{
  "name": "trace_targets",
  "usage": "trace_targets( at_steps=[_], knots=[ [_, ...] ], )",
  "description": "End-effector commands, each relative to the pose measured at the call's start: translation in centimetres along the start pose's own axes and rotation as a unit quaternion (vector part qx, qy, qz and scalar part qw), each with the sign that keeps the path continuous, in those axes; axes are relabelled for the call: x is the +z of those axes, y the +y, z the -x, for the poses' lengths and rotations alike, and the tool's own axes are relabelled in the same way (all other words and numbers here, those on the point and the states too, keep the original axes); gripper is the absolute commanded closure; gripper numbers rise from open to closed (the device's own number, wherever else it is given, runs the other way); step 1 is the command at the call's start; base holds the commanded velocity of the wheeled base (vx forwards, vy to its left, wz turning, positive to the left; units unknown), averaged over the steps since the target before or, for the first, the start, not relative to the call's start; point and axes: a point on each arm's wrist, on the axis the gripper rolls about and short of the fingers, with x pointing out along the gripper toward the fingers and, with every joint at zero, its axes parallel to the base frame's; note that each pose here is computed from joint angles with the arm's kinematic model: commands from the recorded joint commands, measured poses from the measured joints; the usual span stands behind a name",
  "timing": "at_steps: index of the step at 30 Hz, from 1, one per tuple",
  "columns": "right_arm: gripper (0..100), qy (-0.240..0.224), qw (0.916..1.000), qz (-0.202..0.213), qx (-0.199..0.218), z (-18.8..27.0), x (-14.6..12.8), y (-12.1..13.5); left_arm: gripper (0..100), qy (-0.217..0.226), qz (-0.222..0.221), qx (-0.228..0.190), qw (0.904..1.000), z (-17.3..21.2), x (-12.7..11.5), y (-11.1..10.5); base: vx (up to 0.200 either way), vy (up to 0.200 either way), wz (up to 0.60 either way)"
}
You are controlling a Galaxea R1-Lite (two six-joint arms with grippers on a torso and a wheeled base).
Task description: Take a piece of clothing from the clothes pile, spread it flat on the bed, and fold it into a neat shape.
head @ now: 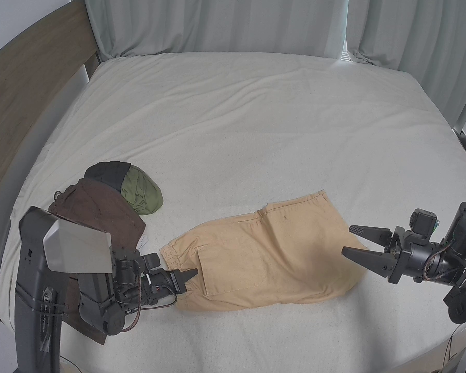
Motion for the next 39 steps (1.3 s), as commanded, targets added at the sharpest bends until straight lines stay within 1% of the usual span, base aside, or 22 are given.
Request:
trace_targets(
  at_steps=[1, 7, 9, 13, 18, 21, 27, 30, 39],
  knots=[
    [0, 0.001, 1.0000, 0.000, 0.002, 0.0, -0.1, 0.1, 100, 0.010, 0.005, 0.003, 0.9999, 0.6, -0.4, 0.0, 0.000, 0.000, 0.00],
    [0, 0.004, 1.0000, -0.002, 0.002, 0.0, -0.2, 0.1, 100, 0.002, 0.002, -0.001, 1.0000, 1.5, 0.3, -0.7, 0.000, 0.000, 0.00],
    [0, 0.004, 1.0000, -0.001, 0.002, 0.0, -0.2, 0.1, 100, 0.002, 0.003, 0.000, 1.0000, 1.6, 0.4, -0.7, 0.000, 0.000, 0.00],
    [0, 0.006, 1.0000, -0.004, 0.002, 0.0, -0.3, 0.1, 100, 0.003, 0.007, 0.006, 1.0000, 3.1, 0.7, -0.8, 0.000, 0.000, 0.00],
    [0, 0.007, 1.0000, -0.003, 0.003, -0.1, -0.3, 0.1, 100, 0.005, 0.015, -0.010, 0.9998, 5.0, 1.6, -0.6, 0.000, 0.000, 0.00],
    [0, 0.008, 1.0000, -0.004, 0.003, -0.1, -0.4, 0.1, 100, 0.002, 0.020, -0.008, 0.9998, 5.9, 2.0, -0.3, 0.000, 0.000, 0.00],
    [0, 0.009, 1.0000, -0.003, 0.003, -0.1, -0.4, 0.1, 100, 0.000, 0.024, -0.002, 0.9997, 6.8, 2.1, -0.1, 0.000, 0.000, 0.00],
    [0, 0.009, 0.9999, -0.005, 0.003, -0.1, -0.4, 0.1, 100, 0.006, 0.024, -0.002, 0.9997, 7.2, 1.9, -0.2, 0.000, 0.000, 0.00],
    [0, 0.012, 0.9999, -0.006, 0.003, 0.0, -0.6, 0.2, 100, -0.001, 0.022, 0.001, 0.9997, 8.5, 2.3, -0.3, 0.000, 0.000, 0.00]
  ],
)
